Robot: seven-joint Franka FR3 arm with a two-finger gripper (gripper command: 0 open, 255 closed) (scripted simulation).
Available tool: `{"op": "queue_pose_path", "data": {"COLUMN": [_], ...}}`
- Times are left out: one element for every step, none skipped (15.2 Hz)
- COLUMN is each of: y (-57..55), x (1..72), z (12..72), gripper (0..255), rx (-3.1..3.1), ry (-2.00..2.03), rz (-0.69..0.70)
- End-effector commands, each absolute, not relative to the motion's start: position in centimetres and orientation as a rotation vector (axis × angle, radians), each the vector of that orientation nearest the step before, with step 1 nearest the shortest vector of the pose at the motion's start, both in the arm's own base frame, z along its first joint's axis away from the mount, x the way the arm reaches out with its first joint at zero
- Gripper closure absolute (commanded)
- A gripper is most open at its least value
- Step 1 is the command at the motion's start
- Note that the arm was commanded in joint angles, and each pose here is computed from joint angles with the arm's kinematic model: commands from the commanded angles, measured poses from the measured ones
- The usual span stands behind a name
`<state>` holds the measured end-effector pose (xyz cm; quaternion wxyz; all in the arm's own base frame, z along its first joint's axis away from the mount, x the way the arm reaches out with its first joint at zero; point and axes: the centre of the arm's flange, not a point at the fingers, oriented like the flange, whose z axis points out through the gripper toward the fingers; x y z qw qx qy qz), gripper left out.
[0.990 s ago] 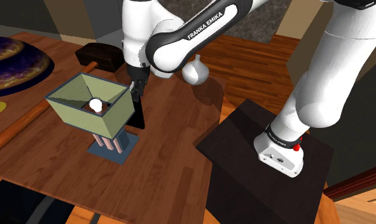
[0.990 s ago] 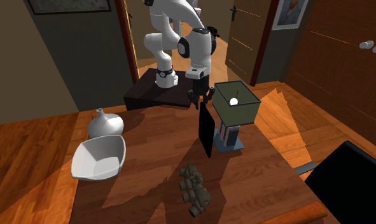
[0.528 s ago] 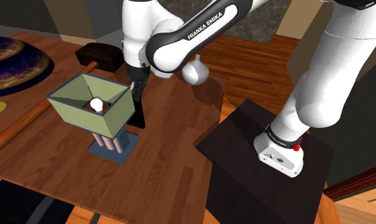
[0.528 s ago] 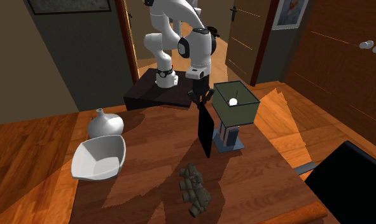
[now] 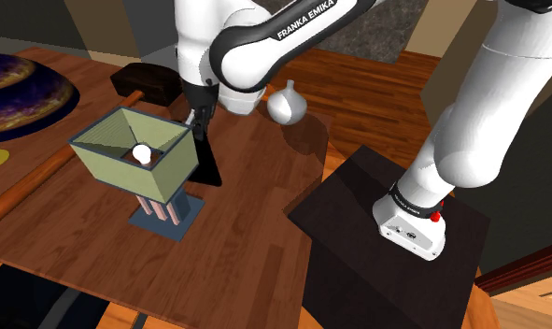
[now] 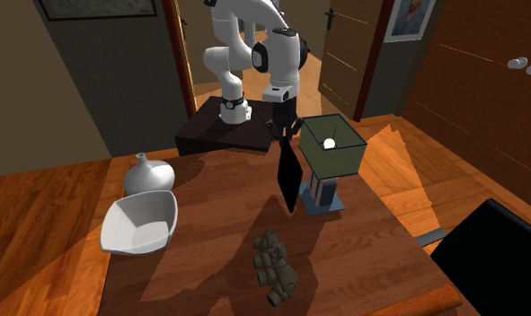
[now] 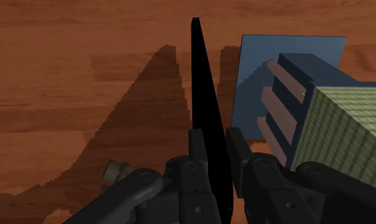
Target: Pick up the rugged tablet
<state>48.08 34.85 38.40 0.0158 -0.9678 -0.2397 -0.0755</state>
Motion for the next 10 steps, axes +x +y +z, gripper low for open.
{"op": "queue_pose_path", "data": {"y": [34.9,34.9,34.9,34.9,34.9,34.9,34.9,34.9,34.9,34.9], "x": [48.0,48.0,48.0,48.0,48.0,48.0,48.0,48.0,48.0,48.0], "z": [39.5,40.0,40.5,41.0,41.6,42.1,42.6,43.2,43.2,43.2], "gripper": [255,255,255,255,255,255,255,255,255,255], "rx": [-3.009,-3.009,-3.009,-3.009,-3.009,-3.009,-3.009,-3.009,-3.009,-3.009], "ry": [-0.747,-0.747,-0.747,-0.747,-0.747,-0.747,-0.747,-0.747,-0.747,-0.747], "rz": [-0.237,-0.237,-0.237,-0.237,-0.237,-0.237,-0.237,-0.237,-0.237,-0.237]}}
